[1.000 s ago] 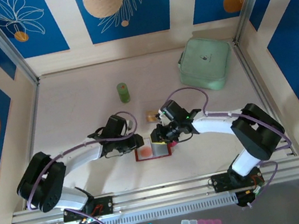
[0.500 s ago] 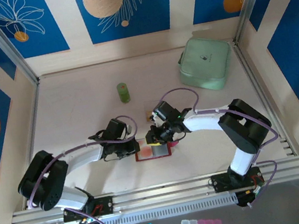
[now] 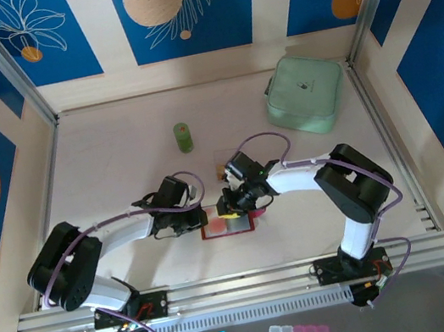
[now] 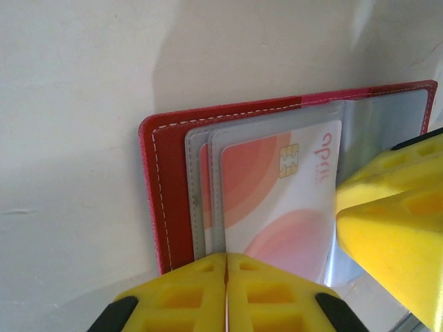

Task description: Take the credit cards out of the card holder

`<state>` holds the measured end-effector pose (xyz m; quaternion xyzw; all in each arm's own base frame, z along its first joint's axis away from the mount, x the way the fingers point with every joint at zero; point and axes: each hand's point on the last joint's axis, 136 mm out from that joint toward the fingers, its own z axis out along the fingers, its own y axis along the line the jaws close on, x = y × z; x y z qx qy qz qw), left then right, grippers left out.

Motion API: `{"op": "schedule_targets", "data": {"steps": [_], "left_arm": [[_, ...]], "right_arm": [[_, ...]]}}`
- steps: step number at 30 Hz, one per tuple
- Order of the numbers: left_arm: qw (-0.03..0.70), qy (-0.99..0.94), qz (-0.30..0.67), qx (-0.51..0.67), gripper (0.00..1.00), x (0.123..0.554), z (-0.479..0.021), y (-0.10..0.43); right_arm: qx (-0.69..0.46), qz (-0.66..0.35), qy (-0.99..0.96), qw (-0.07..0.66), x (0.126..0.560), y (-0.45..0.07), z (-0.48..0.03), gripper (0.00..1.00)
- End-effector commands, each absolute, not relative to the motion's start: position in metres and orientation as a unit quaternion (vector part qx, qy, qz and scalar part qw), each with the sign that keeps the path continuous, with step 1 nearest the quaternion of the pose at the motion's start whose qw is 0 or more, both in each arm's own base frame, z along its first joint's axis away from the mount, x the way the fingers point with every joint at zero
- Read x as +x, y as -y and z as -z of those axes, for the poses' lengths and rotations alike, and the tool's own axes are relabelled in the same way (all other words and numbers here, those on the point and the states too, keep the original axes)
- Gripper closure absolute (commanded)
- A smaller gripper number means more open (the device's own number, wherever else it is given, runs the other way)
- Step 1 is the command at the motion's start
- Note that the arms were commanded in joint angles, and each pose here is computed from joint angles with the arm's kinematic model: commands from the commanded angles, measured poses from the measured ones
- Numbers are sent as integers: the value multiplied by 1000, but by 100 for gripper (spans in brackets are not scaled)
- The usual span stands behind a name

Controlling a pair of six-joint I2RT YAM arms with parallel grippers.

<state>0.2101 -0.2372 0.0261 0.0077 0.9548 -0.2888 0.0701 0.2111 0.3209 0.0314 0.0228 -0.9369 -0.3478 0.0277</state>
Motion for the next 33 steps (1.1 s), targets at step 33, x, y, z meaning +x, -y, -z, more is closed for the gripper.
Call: {"op": "schedule_targets", "data": {"steps": [33], "left_arm": [[55,-965,258,-1,91,201,-16,222]], "right_arm": [[34,288,955,57,202,-310,-18,77]]}}
